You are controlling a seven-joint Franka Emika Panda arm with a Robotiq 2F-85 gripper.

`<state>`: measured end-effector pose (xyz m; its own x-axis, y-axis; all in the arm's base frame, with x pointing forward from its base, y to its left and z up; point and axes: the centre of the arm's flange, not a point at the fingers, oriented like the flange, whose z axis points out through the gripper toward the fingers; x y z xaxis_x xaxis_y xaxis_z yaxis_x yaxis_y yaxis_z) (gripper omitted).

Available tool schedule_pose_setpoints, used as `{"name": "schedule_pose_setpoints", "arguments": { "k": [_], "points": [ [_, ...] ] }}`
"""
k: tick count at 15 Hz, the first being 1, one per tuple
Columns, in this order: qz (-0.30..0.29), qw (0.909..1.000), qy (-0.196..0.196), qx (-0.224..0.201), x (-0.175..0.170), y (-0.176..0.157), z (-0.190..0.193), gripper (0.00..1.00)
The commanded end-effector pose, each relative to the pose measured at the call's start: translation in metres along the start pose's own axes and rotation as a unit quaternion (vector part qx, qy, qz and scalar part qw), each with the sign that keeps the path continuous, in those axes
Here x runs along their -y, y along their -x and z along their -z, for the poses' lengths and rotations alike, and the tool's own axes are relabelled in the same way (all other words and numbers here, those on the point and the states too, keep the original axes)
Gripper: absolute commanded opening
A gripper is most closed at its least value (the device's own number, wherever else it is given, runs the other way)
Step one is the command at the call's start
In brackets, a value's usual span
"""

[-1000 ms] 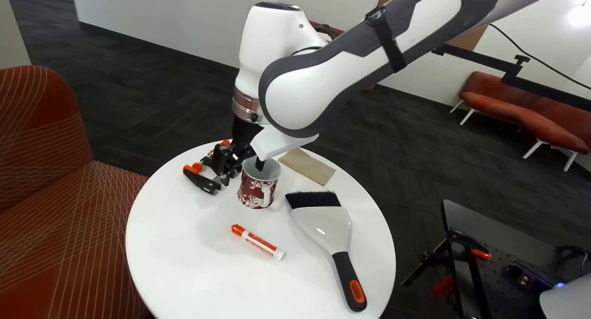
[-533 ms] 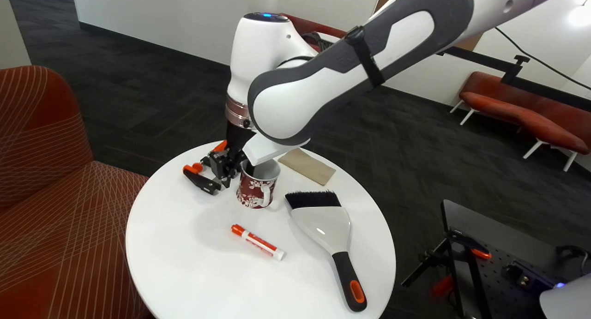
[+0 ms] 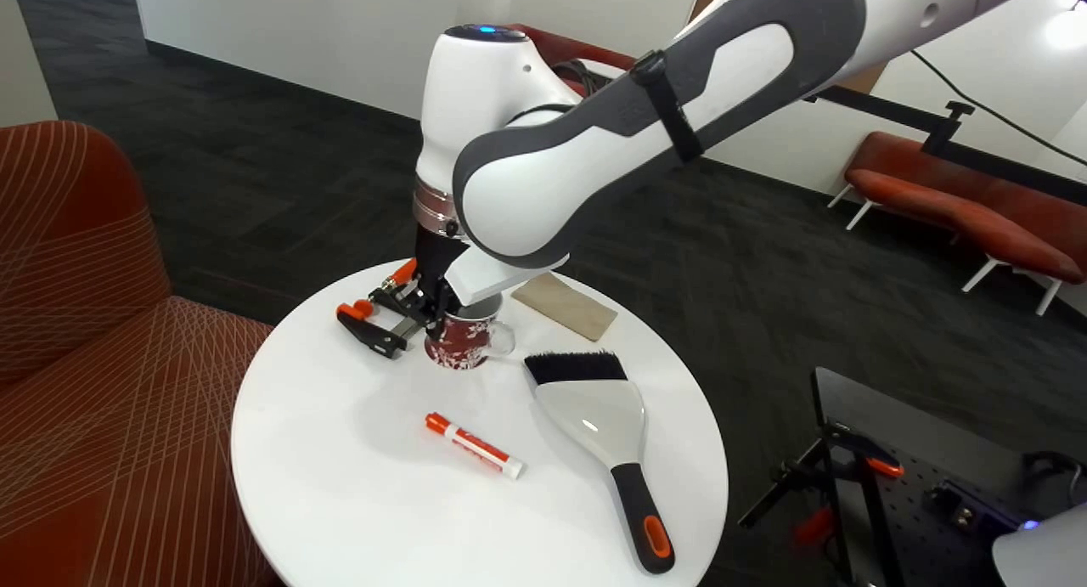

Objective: Move the mug cup to the left

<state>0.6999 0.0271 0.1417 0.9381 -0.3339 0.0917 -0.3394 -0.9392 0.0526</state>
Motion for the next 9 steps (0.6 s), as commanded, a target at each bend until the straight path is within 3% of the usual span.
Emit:
{"name": "schedule_pose_setpoints", "arguments": {
  "k": [1,9],
  "points": [
    [-0.014,0.9998,0.015,0.006,0.001,0.005,0.018,0.05],
    [-0.002,0.9993,-0.024,-0.027,0.007,0.025,0.072,0.06]
  ]
}}
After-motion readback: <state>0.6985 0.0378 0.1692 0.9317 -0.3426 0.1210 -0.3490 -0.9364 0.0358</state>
